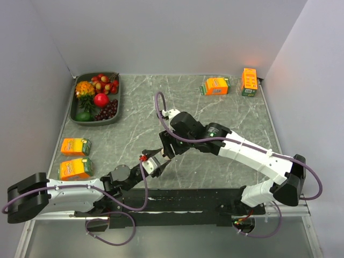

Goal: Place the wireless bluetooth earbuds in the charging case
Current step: Open the charging case.

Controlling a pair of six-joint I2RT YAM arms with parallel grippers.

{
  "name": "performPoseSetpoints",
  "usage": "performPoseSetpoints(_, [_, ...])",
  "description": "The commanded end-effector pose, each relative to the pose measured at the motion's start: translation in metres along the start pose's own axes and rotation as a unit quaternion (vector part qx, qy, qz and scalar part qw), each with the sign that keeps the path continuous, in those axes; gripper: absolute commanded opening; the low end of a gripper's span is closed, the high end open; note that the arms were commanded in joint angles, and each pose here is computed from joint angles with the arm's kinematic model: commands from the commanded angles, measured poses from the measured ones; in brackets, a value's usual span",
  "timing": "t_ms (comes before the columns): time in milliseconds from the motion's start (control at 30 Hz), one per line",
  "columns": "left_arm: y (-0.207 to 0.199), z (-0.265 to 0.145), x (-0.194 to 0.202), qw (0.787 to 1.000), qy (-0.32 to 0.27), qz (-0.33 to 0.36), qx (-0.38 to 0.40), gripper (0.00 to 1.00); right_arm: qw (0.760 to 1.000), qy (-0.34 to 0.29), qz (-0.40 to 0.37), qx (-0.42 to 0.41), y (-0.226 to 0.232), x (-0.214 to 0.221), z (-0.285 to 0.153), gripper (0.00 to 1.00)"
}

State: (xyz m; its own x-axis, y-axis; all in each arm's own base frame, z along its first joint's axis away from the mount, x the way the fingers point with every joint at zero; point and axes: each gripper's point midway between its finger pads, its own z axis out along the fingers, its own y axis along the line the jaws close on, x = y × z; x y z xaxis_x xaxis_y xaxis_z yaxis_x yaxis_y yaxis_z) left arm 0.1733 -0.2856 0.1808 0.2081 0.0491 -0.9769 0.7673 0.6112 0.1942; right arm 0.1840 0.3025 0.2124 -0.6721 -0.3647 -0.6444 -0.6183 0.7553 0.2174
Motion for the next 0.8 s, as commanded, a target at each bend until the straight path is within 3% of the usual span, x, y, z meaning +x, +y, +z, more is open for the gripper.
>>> performPoseSetpoints(0, [0.003, 0.005, -0.028, 0.999, -0.037, -0.007, -0.004, 0.01, 1.000, 0.000, -0.003, 0.014, -0.001, -0.003, 0.005, 0.67])
performPoseSetpoints(767, [0.007, -0.003, -0.029, 0.999, -0.042, -0.010, -0.012, 0.01, 0.998, 0.000, 0.006, 0.057, -0.022, 0.004, -0.003, 0.63])
